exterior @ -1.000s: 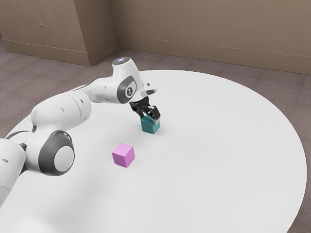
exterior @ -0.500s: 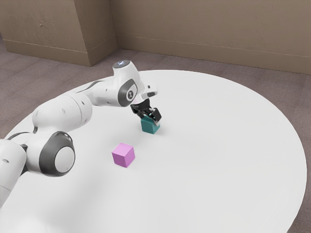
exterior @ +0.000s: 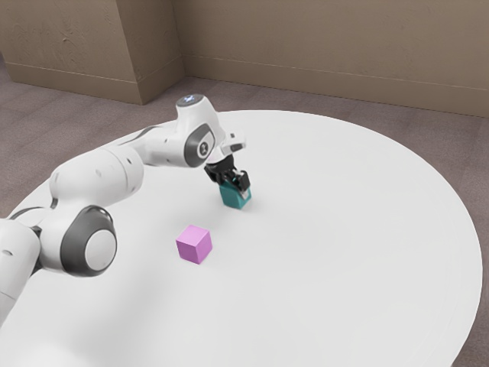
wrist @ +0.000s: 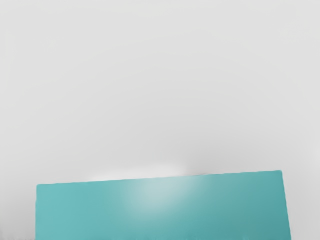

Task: Pick up the blue block with one arm, and put the blue block on the pink block with one arm

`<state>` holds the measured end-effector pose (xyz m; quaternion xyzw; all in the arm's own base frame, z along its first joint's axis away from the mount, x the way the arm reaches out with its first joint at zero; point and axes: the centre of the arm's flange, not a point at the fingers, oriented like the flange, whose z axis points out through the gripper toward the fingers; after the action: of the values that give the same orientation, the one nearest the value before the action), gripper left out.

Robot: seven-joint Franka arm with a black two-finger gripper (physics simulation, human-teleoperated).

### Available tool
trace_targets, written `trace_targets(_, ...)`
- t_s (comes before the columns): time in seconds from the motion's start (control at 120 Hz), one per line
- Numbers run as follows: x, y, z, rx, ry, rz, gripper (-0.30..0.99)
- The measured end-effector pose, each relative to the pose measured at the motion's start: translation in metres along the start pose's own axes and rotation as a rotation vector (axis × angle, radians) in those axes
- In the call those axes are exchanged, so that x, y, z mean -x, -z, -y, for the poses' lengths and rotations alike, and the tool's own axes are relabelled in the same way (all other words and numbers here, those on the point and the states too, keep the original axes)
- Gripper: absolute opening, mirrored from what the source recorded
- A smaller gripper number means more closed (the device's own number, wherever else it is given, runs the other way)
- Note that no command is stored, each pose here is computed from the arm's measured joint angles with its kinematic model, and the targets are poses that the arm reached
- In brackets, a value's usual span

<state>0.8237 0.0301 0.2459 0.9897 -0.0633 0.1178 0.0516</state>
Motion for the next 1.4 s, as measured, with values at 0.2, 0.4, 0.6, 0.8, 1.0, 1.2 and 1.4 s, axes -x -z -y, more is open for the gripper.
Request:
trace_targets(0.2, 0.04, 0.066, -0.005, -0.037, 0.023, 0.111, 0.32)
trace_targets(0.4, 0.109, 0.115, -0.021, -0.104, 0.031, 0.147, 0.34)
trace_targets(0.6, 0.164, 0.12, -0.035, -0.141, 0.019, 0.077, 0.36)
trace_targets(0.8, 0.172, 0.125, -0.04, -0.146, 0.04, -0.042, 0.37)
trace_targets(1.0, 0.172, 0.121, -0.052, -0.09, 0.124, -0.097, 0.37)
trace_targets(1.2, 0.184, 0.137, -0.057, -0.078, 0.151, -0.006, 0.37)
trace_targets(1.4, 0.194, 0.131, -0.059, -0.078, 0.128, 0.072, 0.37)
